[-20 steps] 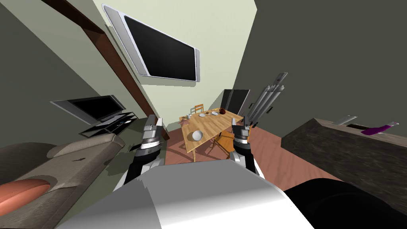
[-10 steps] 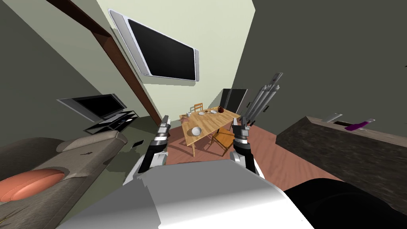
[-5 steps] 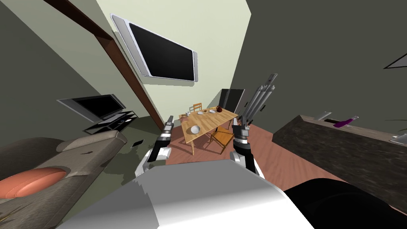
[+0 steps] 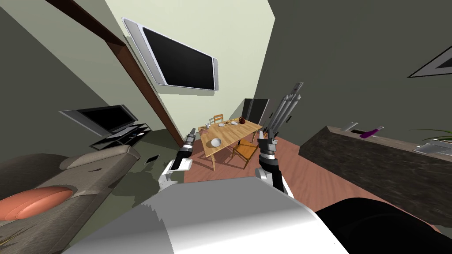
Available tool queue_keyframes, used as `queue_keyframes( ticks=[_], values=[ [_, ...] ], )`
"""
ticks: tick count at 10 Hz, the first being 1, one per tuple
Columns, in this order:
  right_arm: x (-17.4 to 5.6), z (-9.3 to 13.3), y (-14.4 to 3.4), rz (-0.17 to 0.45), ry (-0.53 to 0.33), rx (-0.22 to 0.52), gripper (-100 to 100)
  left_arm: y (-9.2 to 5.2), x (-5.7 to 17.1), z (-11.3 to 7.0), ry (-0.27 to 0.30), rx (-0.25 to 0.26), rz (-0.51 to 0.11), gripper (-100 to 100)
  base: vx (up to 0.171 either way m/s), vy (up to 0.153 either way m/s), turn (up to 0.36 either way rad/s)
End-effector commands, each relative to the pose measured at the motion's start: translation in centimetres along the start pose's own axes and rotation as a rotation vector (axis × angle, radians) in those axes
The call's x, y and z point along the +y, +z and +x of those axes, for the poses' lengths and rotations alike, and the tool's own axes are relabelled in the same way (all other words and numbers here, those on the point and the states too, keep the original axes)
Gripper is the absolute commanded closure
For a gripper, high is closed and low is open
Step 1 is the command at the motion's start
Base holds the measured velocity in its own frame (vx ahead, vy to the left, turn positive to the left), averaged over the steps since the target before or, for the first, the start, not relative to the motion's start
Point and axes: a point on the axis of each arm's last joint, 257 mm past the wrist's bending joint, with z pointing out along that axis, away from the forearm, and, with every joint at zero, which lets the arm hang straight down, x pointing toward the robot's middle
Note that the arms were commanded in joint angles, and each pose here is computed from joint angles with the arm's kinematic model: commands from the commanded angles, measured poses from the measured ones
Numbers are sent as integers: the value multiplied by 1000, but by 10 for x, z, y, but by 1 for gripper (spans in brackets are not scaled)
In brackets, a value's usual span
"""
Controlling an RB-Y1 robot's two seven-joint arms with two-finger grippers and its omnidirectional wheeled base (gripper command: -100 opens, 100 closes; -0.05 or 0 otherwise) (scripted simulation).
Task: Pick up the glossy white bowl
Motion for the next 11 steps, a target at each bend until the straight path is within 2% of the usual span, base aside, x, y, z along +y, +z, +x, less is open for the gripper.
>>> queue_keyframes(
  ticks=[1, 2, 3, 4, 5, 6, 7, 8, 9, 10, 11],
  values=[
    [0, 0, 0, 0, 0, 0, 0, 12, 15, 6, 3, 11, -39, -100, -41, -9, -38],
    [0, 0, 0, 0, 0, 0, 0, 12, 23, 9, 2, 16, -55, -100, -31, -5, -25],
    [0, 0, 0, 0, 0, 0, 0, 20, 36, 12, 5, 24, -91, -100, -36, -3, -45],
    [0, 0, 0, 0, 0, 0, 0, 21, 43, 15, 3, 29, -104, -100, -36, -6, -32],
    [0, 0, 0, 0, 0, 0, 0, 33, 50, 16, 4, 34, -130, -100, -31, -1, -61],
    [0, 0, 0, 0, 0, 0, 0, 31, 62, 20, 3, 42, -153, -100, -25, 3, -33],
    [0, 0, 0, 0, 0, 0, 0, 31, 64, 21, 3, 43, -157, -100, -12, 0, 8],
    [0, 0, 0, 0, 0, 0, 0, 43, 73, 24, 2, 51, -191, -100, -16, 0, -70],
    [0, 0, 0, 0, 0, 0, 0, 40, 85, 27, 2, 57, -214, -100, -17, 6, -36],
    [0, 0, 0, 0, 0, 0, 0, 48, 93, 28, 1, 62, -248, -100, -22, 10, -68],
    [0, 0, 0, 0, 0, 0, 0, 48, 106, 33, 0, 72, -275, -100, -17, 11, -36]
  ],
)
